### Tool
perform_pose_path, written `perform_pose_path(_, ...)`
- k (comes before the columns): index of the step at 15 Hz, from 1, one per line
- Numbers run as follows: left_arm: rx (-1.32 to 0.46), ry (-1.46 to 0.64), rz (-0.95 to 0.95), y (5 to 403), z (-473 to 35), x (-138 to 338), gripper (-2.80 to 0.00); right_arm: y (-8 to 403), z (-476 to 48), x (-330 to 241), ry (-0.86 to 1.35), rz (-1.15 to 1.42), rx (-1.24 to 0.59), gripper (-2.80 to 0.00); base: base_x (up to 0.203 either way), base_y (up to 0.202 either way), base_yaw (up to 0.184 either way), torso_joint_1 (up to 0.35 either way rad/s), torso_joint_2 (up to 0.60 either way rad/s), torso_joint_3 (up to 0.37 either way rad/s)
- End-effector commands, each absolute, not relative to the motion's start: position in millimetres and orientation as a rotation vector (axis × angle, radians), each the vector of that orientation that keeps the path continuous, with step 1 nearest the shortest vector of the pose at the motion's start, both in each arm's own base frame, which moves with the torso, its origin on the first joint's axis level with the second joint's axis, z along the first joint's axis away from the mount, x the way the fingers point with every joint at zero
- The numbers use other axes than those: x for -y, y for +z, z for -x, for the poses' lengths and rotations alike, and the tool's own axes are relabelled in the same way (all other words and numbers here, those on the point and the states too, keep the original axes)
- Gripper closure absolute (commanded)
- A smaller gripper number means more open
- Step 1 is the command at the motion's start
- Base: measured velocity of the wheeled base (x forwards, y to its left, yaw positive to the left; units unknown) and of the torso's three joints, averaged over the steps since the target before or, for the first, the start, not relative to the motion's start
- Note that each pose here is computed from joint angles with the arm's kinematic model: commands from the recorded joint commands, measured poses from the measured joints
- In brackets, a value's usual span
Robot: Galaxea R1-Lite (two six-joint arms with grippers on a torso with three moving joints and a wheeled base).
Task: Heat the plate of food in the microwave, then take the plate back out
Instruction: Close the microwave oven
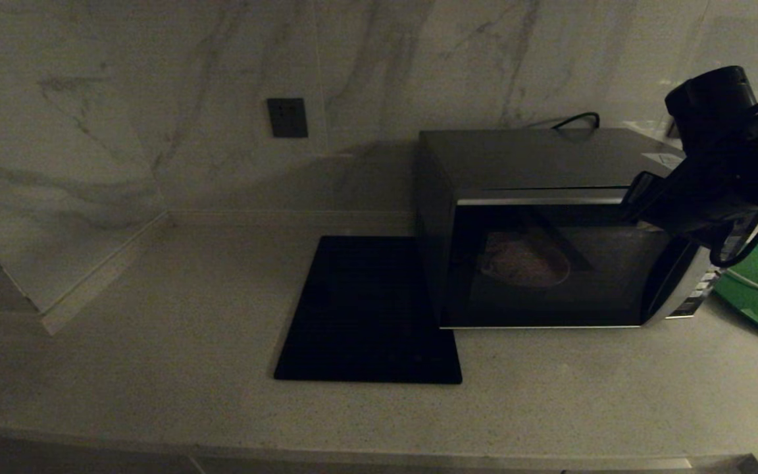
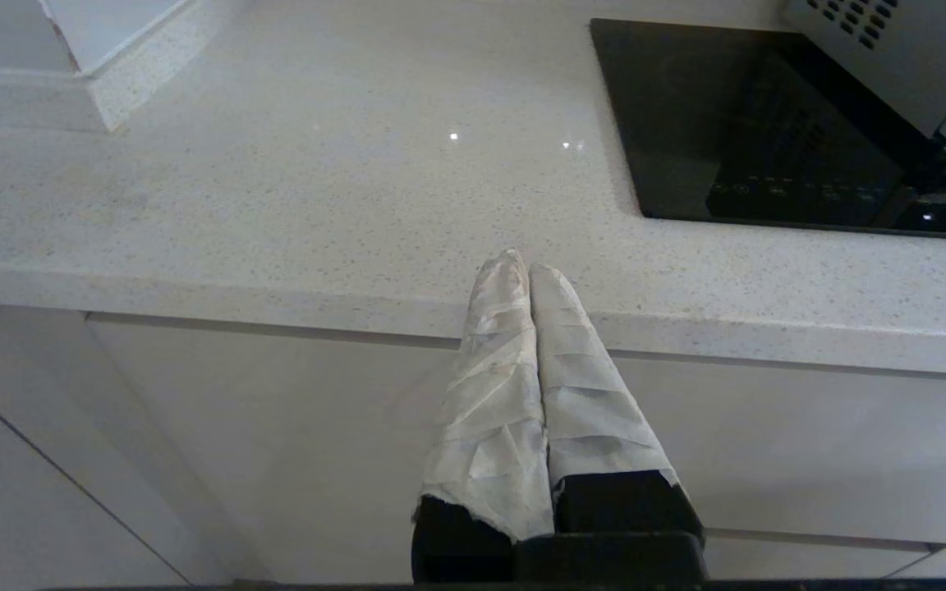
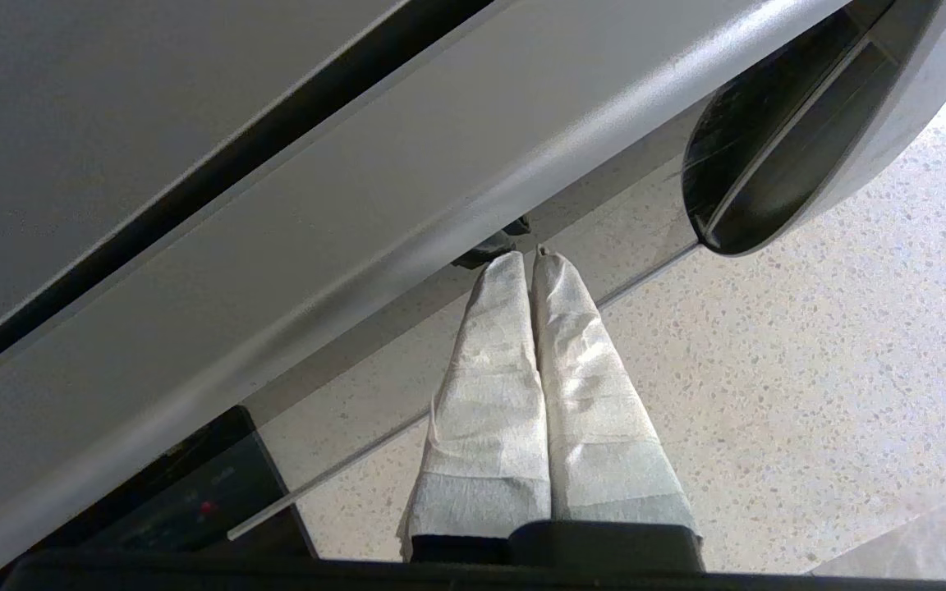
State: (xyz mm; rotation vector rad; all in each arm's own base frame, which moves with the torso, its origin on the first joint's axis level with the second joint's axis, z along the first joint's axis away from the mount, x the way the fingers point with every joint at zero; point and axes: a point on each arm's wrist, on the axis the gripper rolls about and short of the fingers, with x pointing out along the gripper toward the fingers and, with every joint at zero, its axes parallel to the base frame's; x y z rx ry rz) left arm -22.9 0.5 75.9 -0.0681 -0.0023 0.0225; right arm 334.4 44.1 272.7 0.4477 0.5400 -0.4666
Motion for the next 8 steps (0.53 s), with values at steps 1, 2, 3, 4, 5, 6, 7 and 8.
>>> perform_pose_path(1,0.002,0.023,0.069,75.9,22.9,-0.5,0.0,272.8,-334.4,-44.3,-0.467,-0.451,-0.538,0.0,0.0,0.0,0.0,0.0,0.0,0.0)
perform_pose_path(2,0.002,0.023,0.069,75.9,22.9,-0.5,0.0,271.5,-335.4,-44.6,-0.466,-0.454,-0.543,0.0,0.0,0.0,0.0,0.0,0.0,0.0)
perform_pose_path(3,0.002,0.023,0.068,75.9,22.9,-0.5,0.0,271.2,-335.8,-44.6,-0.466,-0.458,-0.541,0.0,0.0,0.0,0.0,0.0,0.0,0.0)
perform_pose_path(4,0.002,0.023,0.069,75.9,22.9,-0.5,0.0,272.3,-337.6,-44.9,-0.459,-0.467,-0.519,0.0,0.0,0.0,0.0,0.0,0.0,0.0)
perform_pose_path(5,0.002,0.023,0.069,75.9,22.9,-0.5,0.0,273.1,-340.3,-45.3,-0.45,-0.48,-0.488,0.0,0.0,0.0,0.0,0.0,0.0,0.0)
perform_pose_path(6,0.002,0.023,0.069,75.9,22.9,-0.5,0.0,270.6,-342.2,-45.6,-0.445,-0.486,-0.47,0.0,0.0,0.0,0.0,0.0,0.0,0.0)
perform_pose_path(7,0.002,0.023,0.069,75.9,22.9,-0.5,0.0,267.7,-343.3,-46.3,-0.442,-0.488,-0.464,0.0,0.0,0.0,0.0,0.0,0.0,0.0)
perform_pose_path(8,0.002,0.023,0.069,75.9,22.9,-0.5,0.0,266.5,-344.0,-46.5,-0.44,-0.492,-0.457,0.0,0.0,0.0,0.0,0.0,0.0,0.0)
